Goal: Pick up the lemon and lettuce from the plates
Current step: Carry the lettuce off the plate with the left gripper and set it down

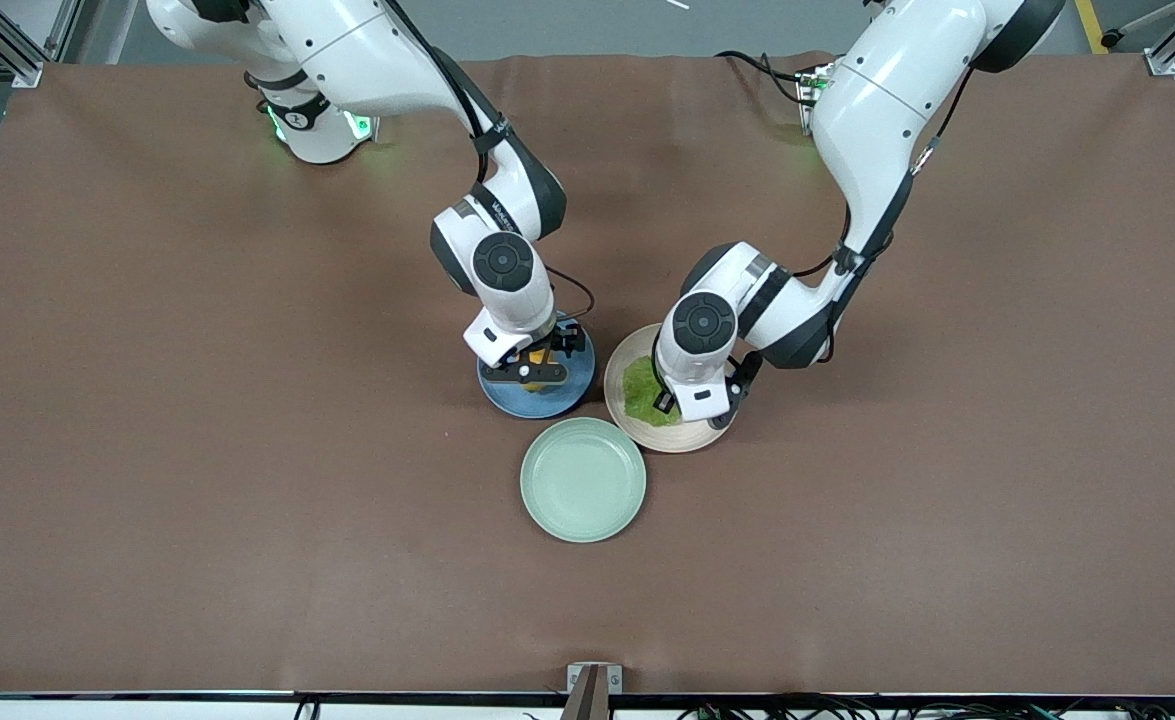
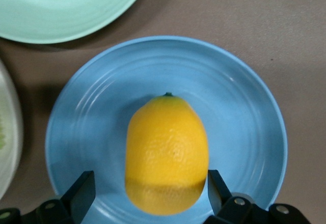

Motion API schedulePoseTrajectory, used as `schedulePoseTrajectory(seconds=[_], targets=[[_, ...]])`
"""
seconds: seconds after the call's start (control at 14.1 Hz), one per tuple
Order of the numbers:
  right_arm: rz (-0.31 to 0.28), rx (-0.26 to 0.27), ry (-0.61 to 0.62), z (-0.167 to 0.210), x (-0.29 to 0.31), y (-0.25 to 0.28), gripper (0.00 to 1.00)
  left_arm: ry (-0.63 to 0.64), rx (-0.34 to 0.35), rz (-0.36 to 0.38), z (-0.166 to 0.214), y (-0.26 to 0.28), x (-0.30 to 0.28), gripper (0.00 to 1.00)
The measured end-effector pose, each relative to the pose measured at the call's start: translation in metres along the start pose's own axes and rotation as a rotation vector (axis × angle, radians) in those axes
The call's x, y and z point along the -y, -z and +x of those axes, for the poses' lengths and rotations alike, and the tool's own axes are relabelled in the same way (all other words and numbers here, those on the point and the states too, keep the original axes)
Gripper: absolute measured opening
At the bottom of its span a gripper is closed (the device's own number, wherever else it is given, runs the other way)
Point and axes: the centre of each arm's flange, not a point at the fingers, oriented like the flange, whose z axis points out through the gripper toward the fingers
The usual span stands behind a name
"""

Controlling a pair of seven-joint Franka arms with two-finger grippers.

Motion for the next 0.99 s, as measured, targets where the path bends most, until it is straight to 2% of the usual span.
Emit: schedulePoseTrajectory(seconds=[0.21, 0.28, 0.43, 0.5, 0.64, 0.85, 0.99], targets=[[-0.005, -0.001, 0.018, 0.006, -0.006, -0.004, 0.91, 0.032, -0.002, -0.062, 0.021, 0.036, -0.012, 0.05], [-0.005, -0.002, 0.019, 0.007, -0.008, -0.003, 0.86, 0.048, -0.008, -0.090, 0.038, 0.062, -0.014, 0.05], [-0.005, -0.004, 0.017, 0.010, -0.011, -0.003, 0.65, 0.011, -0.034, -0.113, 0.079, 0.118, -0.006, 0.05], [-0.004, -0.005, 0.022, 0.012, -0.012, -0.002, 0.61, -0.022, -0.048, -0.109, 0.102, 0.140, 0.001, 0.05], [-0.004, -0.006, 0.034, 0.015, -0.016, -0.002, 0.61, -0.097, -0.066, -0.093, 0.147, 0.160, 0.017, 0.05], [-0.001, -0.008, 0.038, 0.018, -0.016, 0.006, 0.61, -0.216, -0.066, -0.053, 0.229, 0.149, 0.044, 0.05], [-0.020, 0.026, 0.035, 0.019, -0.018, 0.037, 0.61, -0.274, -0.049, -0.025, 0.292, 0.131, 0.072, 0.05]])
